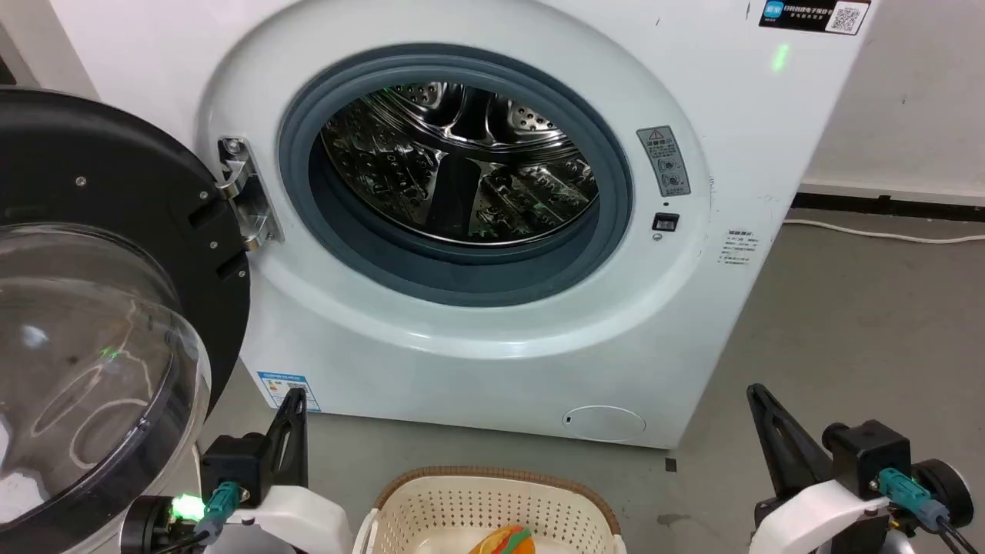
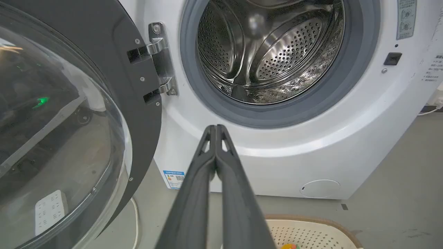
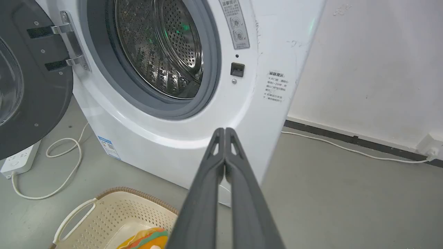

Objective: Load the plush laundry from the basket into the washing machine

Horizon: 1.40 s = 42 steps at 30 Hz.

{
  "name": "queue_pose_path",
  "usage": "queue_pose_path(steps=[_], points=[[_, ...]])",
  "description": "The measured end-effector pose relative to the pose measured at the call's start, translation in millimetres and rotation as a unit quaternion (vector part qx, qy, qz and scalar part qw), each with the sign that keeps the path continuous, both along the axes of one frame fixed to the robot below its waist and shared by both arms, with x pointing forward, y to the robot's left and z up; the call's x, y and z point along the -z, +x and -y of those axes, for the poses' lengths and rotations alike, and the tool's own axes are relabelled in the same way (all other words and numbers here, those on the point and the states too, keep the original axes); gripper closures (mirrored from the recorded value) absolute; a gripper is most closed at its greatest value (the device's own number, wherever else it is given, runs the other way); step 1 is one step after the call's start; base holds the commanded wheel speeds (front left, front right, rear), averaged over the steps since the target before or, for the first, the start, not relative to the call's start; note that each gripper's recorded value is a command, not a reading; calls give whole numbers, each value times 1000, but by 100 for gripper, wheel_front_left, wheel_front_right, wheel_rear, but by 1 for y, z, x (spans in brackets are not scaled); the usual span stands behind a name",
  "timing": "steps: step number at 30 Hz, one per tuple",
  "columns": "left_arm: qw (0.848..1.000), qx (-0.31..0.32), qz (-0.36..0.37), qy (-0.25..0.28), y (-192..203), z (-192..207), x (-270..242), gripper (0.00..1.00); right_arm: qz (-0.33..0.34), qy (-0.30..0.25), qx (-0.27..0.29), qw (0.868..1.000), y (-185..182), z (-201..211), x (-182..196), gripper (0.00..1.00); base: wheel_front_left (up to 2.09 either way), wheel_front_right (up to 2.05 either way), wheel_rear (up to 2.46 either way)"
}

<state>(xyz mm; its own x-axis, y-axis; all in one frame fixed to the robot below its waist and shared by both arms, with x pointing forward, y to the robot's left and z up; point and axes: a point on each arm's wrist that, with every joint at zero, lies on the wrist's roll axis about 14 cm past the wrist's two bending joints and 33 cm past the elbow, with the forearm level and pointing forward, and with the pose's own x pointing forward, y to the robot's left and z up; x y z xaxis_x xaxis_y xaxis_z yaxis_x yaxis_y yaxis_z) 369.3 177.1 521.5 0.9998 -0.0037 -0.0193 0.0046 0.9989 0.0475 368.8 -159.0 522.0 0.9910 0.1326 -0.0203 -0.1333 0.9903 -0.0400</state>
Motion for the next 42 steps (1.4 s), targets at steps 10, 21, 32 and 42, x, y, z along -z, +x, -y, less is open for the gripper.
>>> queue_pose_path(steps=[10,21,32,42], points=[[1000,0,0,0,0,0,0,100,0,0,0,1000,0,0,0,100,0,0,0],[1000,0,0,0,0,0,0,100,0,0,0,1000,0,0,0,100,0,0,0],[1000,0,0,0,0,0,0,100,0,0,0,1000,0,0,0,100,0,0,0],[1000,0,0,0,0,0,0,100,0,0,0,1000,0,0,0,100,0,0,0]])
